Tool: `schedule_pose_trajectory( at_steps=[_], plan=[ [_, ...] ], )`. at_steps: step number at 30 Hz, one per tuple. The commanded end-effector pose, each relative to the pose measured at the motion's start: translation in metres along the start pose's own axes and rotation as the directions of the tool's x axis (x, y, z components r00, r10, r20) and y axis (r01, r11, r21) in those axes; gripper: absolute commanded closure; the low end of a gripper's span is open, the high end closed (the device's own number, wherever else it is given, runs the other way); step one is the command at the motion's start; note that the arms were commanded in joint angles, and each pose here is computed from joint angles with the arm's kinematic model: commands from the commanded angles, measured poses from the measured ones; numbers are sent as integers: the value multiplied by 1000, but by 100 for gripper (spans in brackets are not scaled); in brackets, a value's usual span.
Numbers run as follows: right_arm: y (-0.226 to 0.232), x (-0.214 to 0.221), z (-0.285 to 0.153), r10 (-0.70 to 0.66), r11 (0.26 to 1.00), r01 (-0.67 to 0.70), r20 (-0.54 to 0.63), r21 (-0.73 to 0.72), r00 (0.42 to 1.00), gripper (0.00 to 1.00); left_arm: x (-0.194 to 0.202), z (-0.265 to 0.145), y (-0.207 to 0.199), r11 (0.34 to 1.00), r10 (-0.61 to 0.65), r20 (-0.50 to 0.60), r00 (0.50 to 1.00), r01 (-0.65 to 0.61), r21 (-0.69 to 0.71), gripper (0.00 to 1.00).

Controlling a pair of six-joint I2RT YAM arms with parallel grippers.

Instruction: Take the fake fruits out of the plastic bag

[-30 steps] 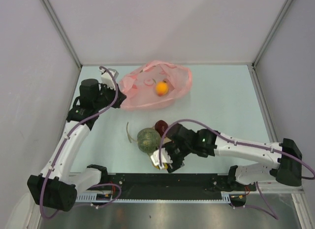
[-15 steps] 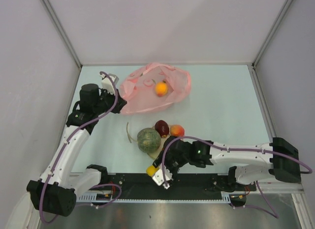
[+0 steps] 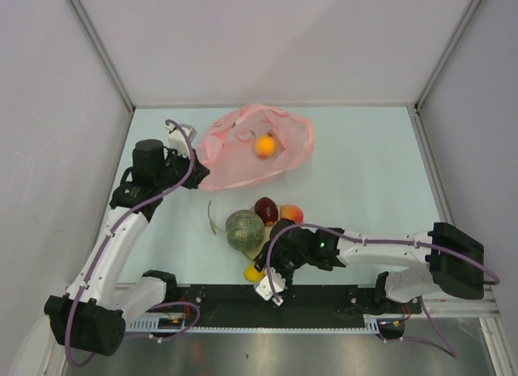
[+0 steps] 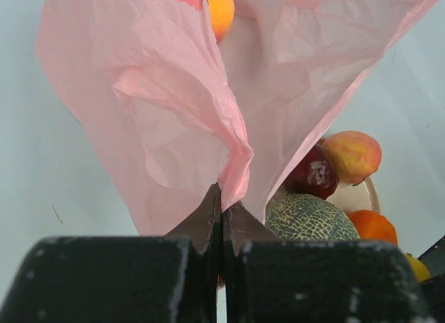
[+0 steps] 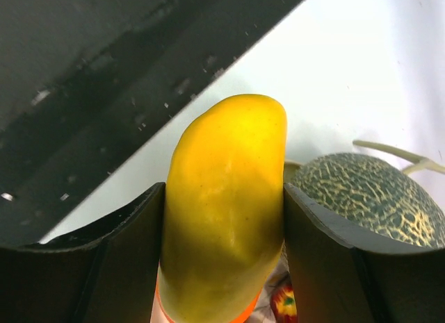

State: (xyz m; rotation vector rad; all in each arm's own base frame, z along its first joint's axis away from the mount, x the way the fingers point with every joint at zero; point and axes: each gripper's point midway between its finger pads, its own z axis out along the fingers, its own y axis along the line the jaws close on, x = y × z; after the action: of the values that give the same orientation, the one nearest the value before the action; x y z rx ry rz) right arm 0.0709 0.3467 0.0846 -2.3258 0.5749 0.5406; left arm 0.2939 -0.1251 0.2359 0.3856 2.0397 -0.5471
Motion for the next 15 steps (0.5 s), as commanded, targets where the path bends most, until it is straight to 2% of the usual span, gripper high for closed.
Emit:
schedule_pose_trajectory(
  at_steps=[1,15],
  plan=[
    [-16,10,-3,-42,998,42,15,49,999,100,-4,-3,-5,1000,-7,27,1000,6,20,99],
    [-2,38,-4,-34,999,35,-33,29,999,100,0,-2,-3,999,-28,25,999,27,17,99]
  ],
)
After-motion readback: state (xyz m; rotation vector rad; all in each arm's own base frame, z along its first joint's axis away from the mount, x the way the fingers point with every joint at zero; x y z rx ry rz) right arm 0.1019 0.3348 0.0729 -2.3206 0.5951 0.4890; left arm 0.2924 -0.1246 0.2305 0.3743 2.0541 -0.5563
